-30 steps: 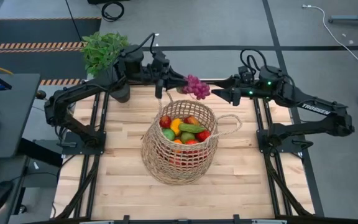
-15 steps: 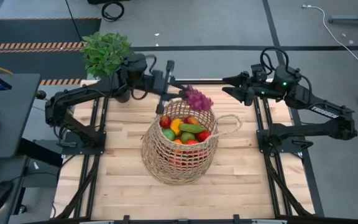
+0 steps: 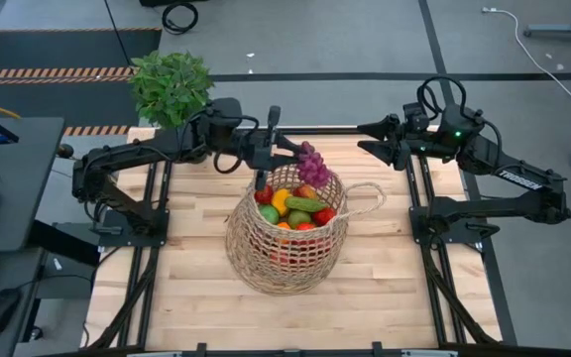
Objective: Build produce basket
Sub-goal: Put the red grapes into the brown basket, then return to Home Position
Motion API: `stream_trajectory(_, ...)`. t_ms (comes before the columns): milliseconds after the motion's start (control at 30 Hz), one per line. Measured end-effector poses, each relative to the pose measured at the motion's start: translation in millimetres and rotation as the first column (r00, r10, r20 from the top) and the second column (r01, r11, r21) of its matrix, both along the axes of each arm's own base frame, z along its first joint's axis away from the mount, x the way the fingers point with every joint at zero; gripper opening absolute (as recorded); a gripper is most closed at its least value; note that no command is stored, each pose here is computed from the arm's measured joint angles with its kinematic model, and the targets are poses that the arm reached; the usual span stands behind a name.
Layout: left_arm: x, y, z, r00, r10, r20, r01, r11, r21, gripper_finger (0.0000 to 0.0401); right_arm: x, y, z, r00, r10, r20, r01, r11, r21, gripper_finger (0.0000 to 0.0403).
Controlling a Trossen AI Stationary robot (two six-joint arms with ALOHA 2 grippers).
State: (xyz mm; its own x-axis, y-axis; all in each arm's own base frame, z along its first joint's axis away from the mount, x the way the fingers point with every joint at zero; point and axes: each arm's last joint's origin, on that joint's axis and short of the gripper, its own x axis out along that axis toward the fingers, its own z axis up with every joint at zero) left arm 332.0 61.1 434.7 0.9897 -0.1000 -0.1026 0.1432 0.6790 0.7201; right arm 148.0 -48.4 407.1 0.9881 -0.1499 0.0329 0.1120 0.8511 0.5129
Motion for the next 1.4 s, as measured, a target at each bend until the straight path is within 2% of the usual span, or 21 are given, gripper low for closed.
stream_trajectory(300,0.7,-3.9,-1.5,1.0,-0.01,-0.015,0.01,1.0,-0.004,0.0081,0.1,0.0,0.0,1.0,0.0,0.0,0.0,1.0,0.0,0.0396)
stream_trajectory(500,0.6,-3.7,-2.0,1.0,-0.003,-0.027,0.001,0.997,-0.073,0.0089,0.1,0.2,0.0,1.0,0.006,0.001,-0.006,1.0,0.003,0.0396)
stream_trajectory(633,0.4,-4.3,-4.1,0.999,-0.004,-0.049,0.0,0.997,-0.08,0.009,0.1,0.2,0.0,1.0,0.008,0.001,-0.008,1.0,0.004,0.0396)
stream_trajectory(733,0.2,-6.0,-6.8,0.997,-0.009,-0.077,0.002,0.996,-0.088,0.0088,0.1,0.2,0.0,1.0,0.009,0.001,-0.009,1.0,0.004,0.0396)
stream_trajectory(800,-0.3,-8.9,-11.5,0.991,-0.015,-0.13,-0.002,0.991,-0.13,0.0087,0.1,0.3,0.0,1.0,0.01,0.001,-0.01,1.0,0.004,0.0396)
stream_trajectory(933,-4.7,-13.7,-27.3,0.95,-0.022,-0.313,-0.071,0.956,-0.283,0.0087,0.2,0.5,0.0,1.0,0.014,0.002,-0.014,1.0,0.011,0.0396)
stream_trajectory(1100,-9.9,-21.1,-41.0,0.875,0.021,-0.483,-0.251,0.873,-0.417,0.0106,0.2,0.6,0.0,1.0,0.015,0.002,-0.015,1.0,0.011,0.0396)
stream_trajectory(1233,-11.3,-26.2,-44.4,0.848,0.036,-0.529,-0.32,0.83,-0.457,0.0144,0.2,0.5,0.0,1.0,0.012,0.002,-0.012,1.0,0.011,0.0396)
stream_trajectory(1400,-10.3,-33.8,-44.3,0.844,0.045,-0.535,-0.345,0.809,-0.476,0.0221,0.1,0.3,0.1,1.0,0.008,0.003,-0.008,1.0,0.011,0.0396)
